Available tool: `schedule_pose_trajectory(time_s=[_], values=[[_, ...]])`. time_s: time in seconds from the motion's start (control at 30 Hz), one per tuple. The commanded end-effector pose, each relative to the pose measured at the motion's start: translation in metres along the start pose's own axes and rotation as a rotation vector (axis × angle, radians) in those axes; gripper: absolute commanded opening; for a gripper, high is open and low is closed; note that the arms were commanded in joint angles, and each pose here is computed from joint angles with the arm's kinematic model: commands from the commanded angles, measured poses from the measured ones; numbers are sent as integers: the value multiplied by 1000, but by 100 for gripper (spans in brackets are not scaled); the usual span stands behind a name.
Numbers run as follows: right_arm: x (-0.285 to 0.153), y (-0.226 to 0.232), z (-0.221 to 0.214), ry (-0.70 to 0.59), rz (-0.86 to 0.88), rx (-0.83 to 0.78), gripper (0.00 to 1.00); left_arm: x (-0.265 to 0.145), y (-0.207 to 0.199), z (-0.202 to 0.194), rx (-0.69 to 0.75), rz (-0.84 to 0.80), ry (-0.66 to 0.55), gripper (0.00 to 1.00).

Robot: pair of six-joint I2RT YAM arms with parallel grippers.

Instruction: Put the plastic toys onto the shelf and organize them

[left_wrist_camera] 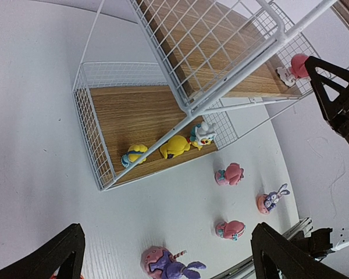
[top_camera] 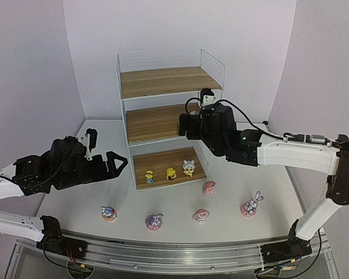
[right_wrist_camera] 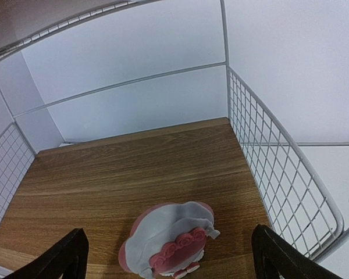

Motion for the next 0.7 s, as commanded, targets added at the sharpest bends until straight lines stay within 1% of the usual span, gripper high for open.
schedule_pose_trajectory(time_s=[0.0, 0.23, 0.37, 0.47, 0.67], values=[[-22, 0, 23, 46, 86, 46, 95, 1, -1, -1, -8, -5, 2, 100], [-43, -8, 31, 142, 128, 78, 97, 1, -1, -2, -12, -18, 2, 100], [-50, -5, 28, 232, 210, 118, 98, 0, -1, -1, -15, -23, -3, 100], [-50, 0, 21, 296, 263, 140, 98, 0, -1, -2, -14, -27, -2, 100], [-39, 11, 14, 333, 282, 144, 98, 1, -2, -2, -11, -37, 3, 100]])
Point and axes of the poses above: each gripper's point midway between its finger pads, its own x axis out along the fingers, its own y axis along the line the jaws close on, z = x × y, the point moved 10 cm from there along -x, back along the fingers, and after that the axes turned 13 degrees about x, right-handed, at the moved point
